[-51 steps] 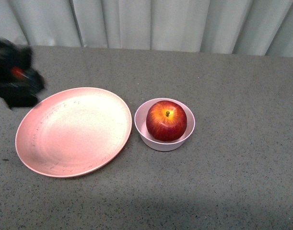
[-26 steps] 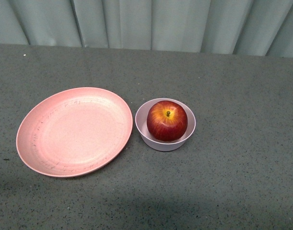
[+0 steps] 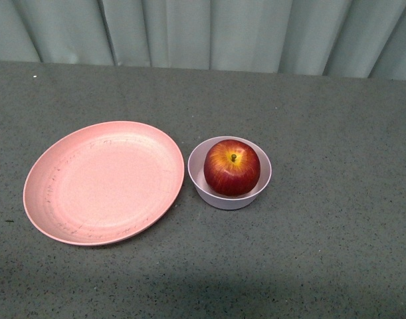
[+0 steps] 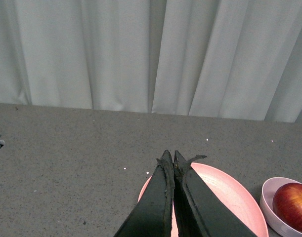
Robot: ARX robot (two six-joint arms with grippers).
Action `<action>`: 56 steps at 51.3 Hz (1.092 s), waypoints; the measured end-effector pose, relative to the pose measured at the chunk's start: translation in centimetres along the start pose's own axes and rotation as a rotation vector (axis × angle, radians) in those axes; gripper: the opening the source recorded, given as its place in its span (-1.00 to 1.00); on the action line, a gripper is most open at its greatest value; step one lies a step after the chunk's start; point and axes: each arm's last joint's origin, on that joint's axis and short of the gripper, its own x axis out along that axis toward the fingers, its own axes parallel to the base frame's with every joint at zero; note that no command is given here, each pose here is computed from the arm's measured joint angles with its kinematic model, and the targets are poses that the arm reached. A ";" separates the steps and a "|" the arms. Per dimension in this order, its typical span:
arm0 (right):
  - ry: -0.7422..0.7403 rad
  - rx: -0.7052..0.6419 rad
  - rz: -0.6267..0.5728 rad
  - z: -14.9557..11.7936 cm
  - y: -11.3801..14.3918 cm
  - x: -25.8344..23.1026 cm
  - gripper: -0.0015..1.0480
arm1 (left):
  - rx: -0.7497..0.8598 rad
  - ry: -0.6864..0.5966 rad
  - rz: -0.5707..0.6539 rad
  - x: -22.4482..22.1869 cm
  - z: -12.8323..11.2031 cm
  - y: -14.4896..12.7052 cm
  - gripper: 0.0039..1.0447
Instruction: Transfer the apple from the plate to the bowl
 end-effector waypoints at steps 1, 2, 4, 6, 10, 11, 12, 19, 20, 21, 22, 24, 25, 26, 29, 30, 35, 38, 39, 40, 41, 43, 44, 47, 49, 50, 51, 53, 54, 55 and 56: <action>0.000 0.000 0.000 0.0 0.0 0.0 0.82 | 0.000 -0.002 0.000 -0.1 0.0 0.0 -0.93; 0.000 0.000 0.000 0.0 0.0 0.0 0.82 | 0.000 -0.003 0.000 -0.1 0.1 0.0 -0.93; 0.000 0.000 0.000 0.0 0.0 0.0 0.82 | 0.000 -0.002 0.002 -0.3 0.1 0.0 -0.93; 0.000 0.000 0.000 0.0 0.0 0.0 0.82 | 0.000 -0.003 0.002 -0.4 0.1 0.0 -0.93; 0.000 0.000 0.000 0.0 0.0 0.0 0.82 | 0.000 -0.005 0.002 -0.8 0.2 0.0 -0.93; 0.000 0.000 0.000 0.0 0.0 0.0 0.82 | 0.000 -0.006 0.001 -0.8 0.2 0.0 -0.93; 0.000 0.000 0.000 0.0 0.0 0.0 0.82 | 0.000 -0.006 0.002 -0.9 0.2 0.0 -0.93; 0.000 0.000 0.000 0.0 0.0 0.0 0.82 | 0.000 -0.007 0.002 -1.3 0.2 0.0 -0.93; 0.000 0.000 0.000 0.0 0.0 0.0 0.82 | 0.000 -0.008 0.002 -1.4 0.2 0.0 -0.93; 0.000 0.000 0.000 0.0 0.0 0.0 0.82 | 0.000 -0.008 0.002 -1.4 0.2 0.0 -0.93; 0.000 0.000 0.000 0.0 0.0 0.0 0.82 | 0.000 -0.008 0.002 -1.5 0.2 0.0 -0.93; 0.000 0.000 0.000 0.0 0.0 0.0 0.82 | 0.000 -0.008 0.002 -1.6 0.2 0.0 -0.93; 0.000 0.000 0.000 0.0 0.0 0.0 0.82 | 0.000 -0.008 0.002 -1.6 0.2 0.0 -0.93; 0.000 0.000 0.000 0.0 0.0 0.0 0.82 | 0.000 -0.008 0.002 -1.6 0.2 0.0 -0.93; 0.000 0.000 0.000 0.0 0.0 0.0 0.82 | 0.000 -0.008 0.002 -1.7 0.2 0.0 -0.93; 0.000 0.000 0.000 0.0 0.0 0.0 0.82 | 0.000 -0.008 0.002 -1.8 0.2 0.0 -0.93; 0.000 0.000 0.000 0.0 0.0 0.0 0.82 | 0.000 -0.008 0.002 -2.0 0.2 0.0 -0.93; 0.000 0.000 0.000 0.0 0.0 0.0 0.82 | 0.000 -0.008 0.002 -2.0 0.2 0.0 -0.93; 0.000 0.000 0.000 0.0 0.0 0.0 0.82 | 0.000 -0.008 0.002 -2.1 0.2 0.0 -0.93; 0.000 0.000 0.000 0.0 0.0 0.0 0.82 | 0.000 -0.008 0.002 -2.1 0.2 0.0 -0.93; 0.000 0.000 0.000 0.0 0.0 0.0 0.82 | 0.000 -0.008 0.002 -2.1 0.2 0.0 -0.93; 0.000 0.000 0.000 0.0 0.0 0.0 0.82 | 0.000 -0.008 0.002 -2.2 0.2 0.0 -0.93; 0.000 0.000 0.000 0.0 0.0 0.0 0.82 | 0.000 -0.008 0.002 -2.2 0.2 0.0 -0.93; 0.000 0.000 0.000 0.0 0.0 0.0 0.82 | 0.000 -0.007 0.002 -2.4 0.2 0.0 -0.93; 0.000 0.000 0.000 0.0 0.0 0.0 0.82 | 0.000 0.006 0.003 -2.6 0.0 0.0 -0.93; 0.000 0.000 0.000 0.0 0.0 0.0 0.82 | 0.001 0.019 0.001 -2.8 -0.1 0.0 -0.93; 0.000 0.000 0.000 0.0 0.0 0.0 0.82 | 0.000 0.026 0.000 -3.0 -0.2 0.0 -0.93; 0.000 0.000 0.000 0.0 0.0 0.0 0.82 | 0.000 0.018 0.000 -3.2 -0.2 0.0 -0.93; 0.000 0.000 0.000 0.0 0.0 0.0 0.82 | 0.001 0.008 0.000 -3.3 -0.1 0.0 -0.93; 0.000 0.000 0.000 0.0 0.0 0.0 0.82 | 0.001 0.004 0.000 -3.3 -0.1 0.0 -0.93; 0.000 0.000 0.000 0.0 0.0 0.0 0.82 | 0.000 0.000 0.000 -3.4 -0.1 0.0 -0.93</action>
